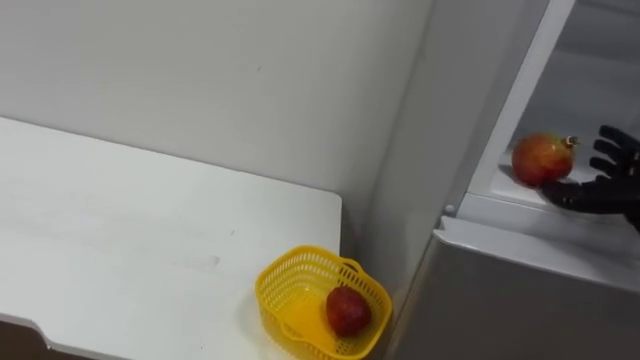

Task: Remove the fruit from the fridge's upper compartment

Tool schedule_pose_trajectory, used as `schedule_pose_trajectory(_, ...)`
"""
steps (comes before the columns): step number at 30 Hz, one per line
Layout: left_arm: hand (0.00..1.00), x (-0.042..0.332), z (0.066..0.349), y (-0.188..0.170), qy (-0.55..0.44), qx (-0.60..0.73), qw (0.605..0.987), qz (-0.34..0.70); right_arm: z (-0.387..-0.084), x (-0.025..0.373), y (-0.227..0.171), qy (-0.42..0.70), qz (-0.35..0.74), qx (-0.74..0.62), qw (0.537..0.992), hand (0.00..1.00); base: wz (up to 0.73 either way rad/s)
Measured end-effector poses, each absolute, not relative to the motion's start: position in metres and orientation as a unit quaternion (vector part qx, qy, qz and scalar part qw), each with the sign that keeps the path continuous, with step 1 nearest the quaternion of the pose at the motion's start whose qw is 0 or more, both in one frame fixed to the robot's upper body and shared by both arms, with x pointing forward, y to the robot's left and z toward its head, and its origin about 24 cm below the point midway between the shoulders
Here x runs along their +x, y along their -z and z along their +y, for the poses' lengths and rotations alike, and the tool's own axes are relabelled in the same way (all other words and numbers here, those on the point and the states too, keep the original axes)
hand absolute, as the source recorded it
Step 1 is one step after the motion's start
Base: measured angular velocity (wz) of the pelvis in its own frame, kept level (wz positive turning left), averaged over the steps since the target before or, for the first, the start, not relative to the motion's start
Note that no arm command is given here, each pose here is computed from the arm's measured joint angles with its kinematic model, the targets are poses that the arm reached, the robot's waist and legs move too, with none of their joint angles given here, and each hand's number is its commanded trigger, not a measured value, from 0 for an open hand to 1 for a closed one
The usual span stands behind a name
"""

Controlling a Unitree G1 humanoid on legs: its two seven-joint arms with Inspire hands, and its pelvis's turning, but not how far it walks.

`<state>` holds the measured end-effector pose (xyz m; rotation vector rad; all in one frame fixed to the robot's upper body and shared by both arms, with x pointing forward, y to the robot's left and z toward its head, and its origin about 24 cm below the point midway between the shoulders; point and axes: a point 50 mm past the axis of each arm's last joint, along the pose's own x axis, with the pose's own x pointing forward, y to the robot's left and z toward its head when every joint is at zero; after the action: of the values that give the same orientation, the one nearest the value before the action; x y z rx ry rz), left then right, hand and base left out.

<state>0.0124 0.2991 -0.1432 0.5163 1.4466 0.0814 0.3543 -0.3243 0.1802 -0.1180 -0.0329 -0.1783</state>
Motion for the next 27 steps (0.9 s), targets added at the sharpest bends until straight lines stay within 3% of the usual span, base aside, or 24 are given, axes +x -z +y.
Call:
schedule_pose_trajectory(16, 0.00, 0.011, 0.298, 0.143, -0.036, 0.235, 0.713, 0.660, -0.312, 0.357, -0.189, 0.063, -0.027, -0.067, 0.995, 0.00, 0.01)
schedule_pose_trajectory(17, 0.00, 0.011, 0.298, 0.143, -0.036, 0.235, 0.713, 0.660, -0.312, 0.357, -0.189, 0.063, -0.027, -0.068, 0.995, 0.07, 0.00)
schedule_pose_trajectory(18, 0.00, 0.011, 0.298, 0.143, -0.036, 0.235, 0.713, 0.660, -0.312, 0.357, -0.188, 0.063, -0.027, -0.068, 0.995, 0.57, 0.00)
schedule_pose_trajectory(19, 0.00, 0.011, 0.298, 0.144, -0.035, 0.235, 0.713, 0.660, -0.312, 0.357, -0.188, 0.063, -0.027, -0.068, 0.995, 0.84, 0.00)
schedule_pose_trajectory(20, 0.00, 0.011, 0.298, 0.144, -0.035, 0.235, 0.713, 0.660, -0.312, 0.357, -0.188, 0.063, -0.027, -0.068, 0.995, 1.00, 0.00)
schedule_pose_trajectory(27, 0.00, 0.011, 0.298, 0.143, -0.035, 0.235, 0.714, 0.659, -0.311, 0.357, -0.188, 0.057, -0.025, -0.071, 0.995, 1.00, 0.00)
